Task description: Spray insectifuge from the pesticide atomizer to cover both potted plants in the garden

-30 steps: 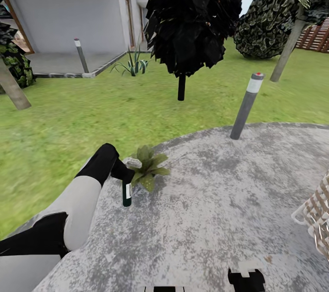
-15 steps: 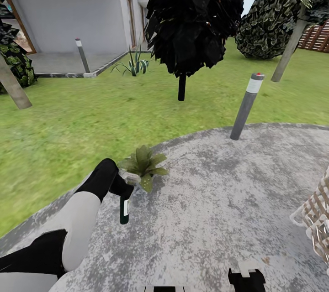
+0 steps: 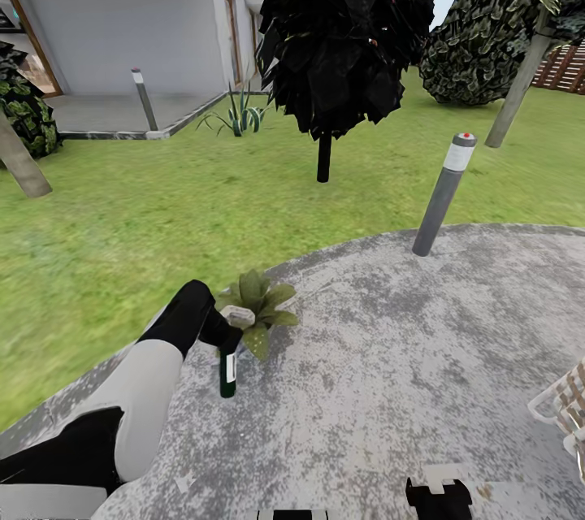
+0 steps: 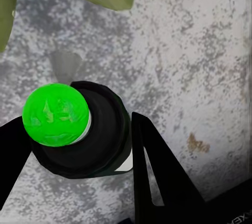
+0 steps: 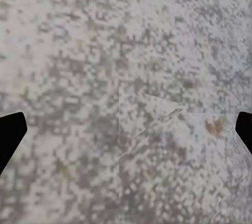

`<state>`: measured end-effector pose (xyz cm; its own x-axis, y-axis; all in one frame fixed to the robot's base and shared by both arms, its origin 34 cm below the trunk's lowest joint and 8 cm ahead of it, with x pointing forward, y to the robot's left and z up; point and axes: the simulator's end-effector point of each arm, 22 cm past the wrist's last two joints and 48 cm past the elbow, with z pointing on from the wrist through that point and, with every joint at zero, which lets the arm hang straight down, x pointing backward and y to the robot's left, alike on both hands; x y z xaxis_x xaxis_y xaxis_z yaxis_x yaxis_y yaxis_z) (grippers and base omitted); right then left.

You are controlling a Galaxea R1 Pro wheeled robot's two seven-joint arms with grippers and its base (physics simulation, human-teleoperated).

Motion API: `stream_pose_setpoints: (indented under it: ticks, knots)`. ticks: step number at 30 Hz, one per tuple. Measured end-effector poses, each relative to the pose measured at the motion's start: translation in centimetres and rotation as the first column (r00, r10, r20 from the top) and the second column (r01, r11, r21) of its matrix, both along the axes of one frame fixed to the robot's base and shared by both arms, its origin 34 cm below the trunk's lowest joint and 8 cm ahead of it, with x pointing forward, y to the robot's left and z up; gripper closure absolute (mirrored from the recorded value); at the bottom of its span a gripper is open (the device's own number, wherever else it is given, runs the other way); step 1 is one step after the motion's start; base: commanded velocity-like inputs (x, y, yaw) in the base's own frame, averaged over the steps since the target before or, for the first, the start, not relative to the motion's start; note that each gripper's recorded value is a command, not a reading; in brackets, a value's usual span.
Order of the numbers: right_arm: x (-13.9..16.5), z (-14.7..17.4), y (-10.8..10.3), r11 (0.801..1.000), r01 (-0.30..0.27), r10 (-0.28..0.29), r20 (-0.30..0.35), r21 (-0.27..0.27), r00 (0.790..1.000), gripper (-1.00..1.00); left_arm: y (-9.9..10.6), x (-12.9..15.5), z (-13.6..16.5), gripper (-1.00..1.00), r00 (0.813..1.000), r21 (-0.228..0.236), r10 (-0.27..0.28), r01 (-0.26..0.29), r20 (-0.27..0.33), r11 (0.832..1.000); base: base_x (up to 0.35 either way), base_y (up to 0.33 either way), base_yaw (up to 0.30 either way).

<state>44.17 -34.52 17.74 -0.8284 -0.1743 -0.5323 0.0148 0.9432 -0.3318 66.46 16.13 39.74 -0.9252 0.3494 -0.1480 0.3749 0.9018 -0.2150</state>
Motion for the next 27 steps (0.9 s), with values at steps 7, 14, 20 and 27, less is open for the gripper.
stream_pose_setpoints:
  ticks: [7, 14, 20, 27]
  knots:
    - [0.0, 0.0, 0.0, 1.0, 0.0, 0.0, 0.001, 0.0, 1.0, -1.0, -1.8, -0.7, -0.2, 1.0, 1.0, -0.025, -0.015, 0.015, -0.01, 1.0, 0.177, 0.0, 0.0]
    - [0.0, 0.0, 0.0, 1.0, 0.0, 0.0, 0.0, 0.0, 1.0, -1.0, -1.7, -0.9, -0.5, 1.0, 1.0, -0.019, -0.018, 0.017, -0.014, 1.0, 0.147, -0.069, 0.0]
    - [0.0, 0.0, 0.0, 1.0, 0.0, 0.0, 0.0, 0.0, 1.0, -1.0, -1.6, -0.9, -0.6, 1.0, 1.0, -0.018, -0.018, 0.018, -0.014, 1.0, 0.005, -0.004, 0.0]
    - [0.0, 0.0, 0.0, 1.0, 0.0, 0.0, 0.0, 0.0, 1.0, -1.0, -1.5, -0.9, -0.6, 1.0, 1.0, -0.014, -0.02, 0.02, -0.014, 1.0, -0.014, -0.154, 0.003]
